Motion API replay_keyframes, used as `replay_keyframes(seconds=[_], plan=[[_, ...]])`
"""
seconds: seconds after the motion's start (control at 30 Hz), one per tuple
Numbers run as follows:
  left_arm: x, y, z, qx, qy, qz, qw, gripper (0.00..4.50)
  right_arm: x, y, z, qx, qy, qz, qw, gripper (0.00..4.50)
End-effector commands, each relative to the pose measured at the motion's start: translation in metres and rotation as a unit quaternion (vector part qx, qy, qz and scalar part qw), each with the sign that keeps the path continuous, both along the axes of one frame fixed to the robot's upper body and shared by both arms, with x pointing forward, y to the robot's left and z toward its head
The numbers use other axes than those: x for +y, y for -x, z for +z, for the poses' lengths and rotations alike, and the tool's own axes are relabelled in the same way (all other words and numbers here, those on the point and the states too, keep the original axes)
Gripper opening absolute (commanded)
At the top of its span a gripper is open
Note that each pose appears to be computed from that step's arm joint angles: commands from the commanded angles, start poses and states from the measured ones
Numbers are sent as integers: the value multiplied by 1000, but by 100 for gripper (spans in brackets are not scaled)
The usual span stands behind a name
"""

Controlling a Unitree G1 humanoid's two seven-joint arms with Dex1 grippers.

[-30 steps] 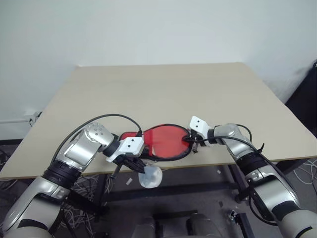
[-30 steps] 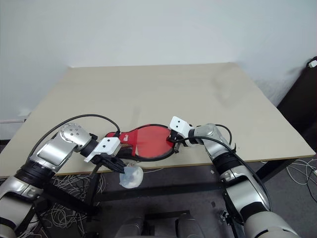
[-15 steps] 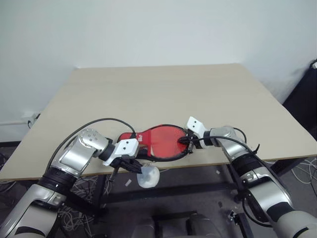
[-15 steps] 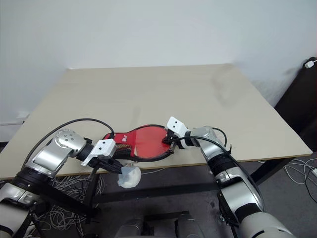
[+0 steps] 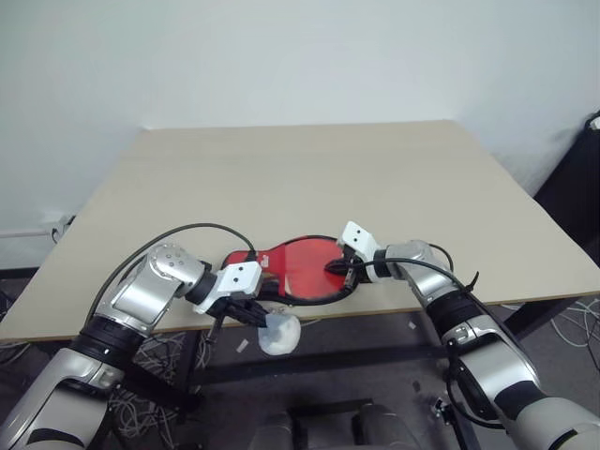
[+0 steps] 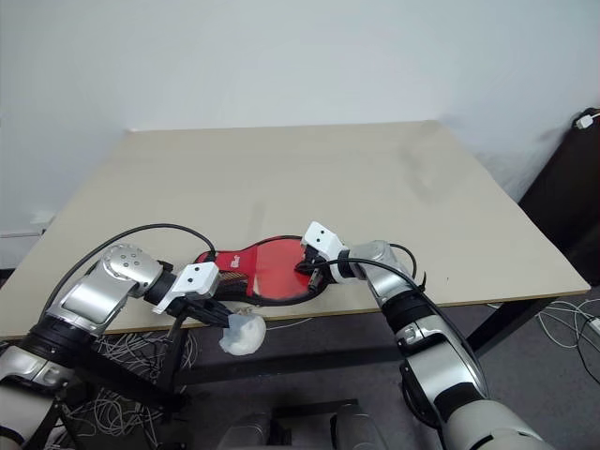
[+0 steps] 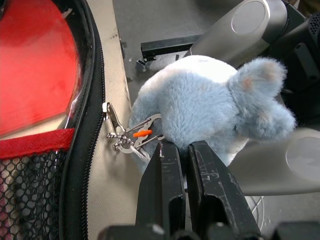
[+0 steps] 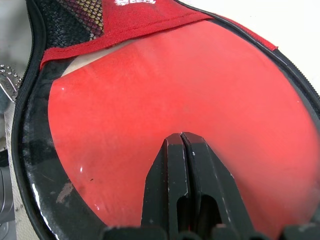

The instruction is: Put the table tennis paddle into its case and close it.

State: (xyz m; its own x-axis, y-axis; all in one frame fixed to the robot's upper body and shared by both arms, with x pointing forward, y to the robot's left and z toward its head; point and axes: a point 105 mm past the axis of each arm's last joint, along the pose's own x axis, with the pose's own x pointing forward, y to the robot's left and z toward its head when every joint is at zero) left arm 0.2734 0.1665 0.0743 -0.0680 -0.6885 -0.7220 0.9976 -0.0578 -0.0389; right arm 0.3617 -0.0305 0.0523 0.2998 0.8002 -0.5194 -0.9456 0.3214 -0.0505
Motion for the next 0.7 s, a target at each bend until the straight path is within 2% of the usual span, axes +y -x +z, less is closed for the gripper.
replay_keyframes(seconds=[0.03, 0.27, 0.47, 0.7], plan=[[20, -6, 11, -11, -15, 48, 999, 1, -3, 12, -30, 42, 45, 6, 998, 0], [22, -2, 22, 9, 9, 76, 997, 1, -4, 13, -32, 43, 48, 5, 998, 0], [26, 11, 21, 32, 14, 79, 996, 1, -5, 13, -34, 43, 50, 3, 998, 0], [50, 19, 16, 33, -34, 90, 995, 1, -6, 13, -36, 41, 51, 0, 998, 0]])
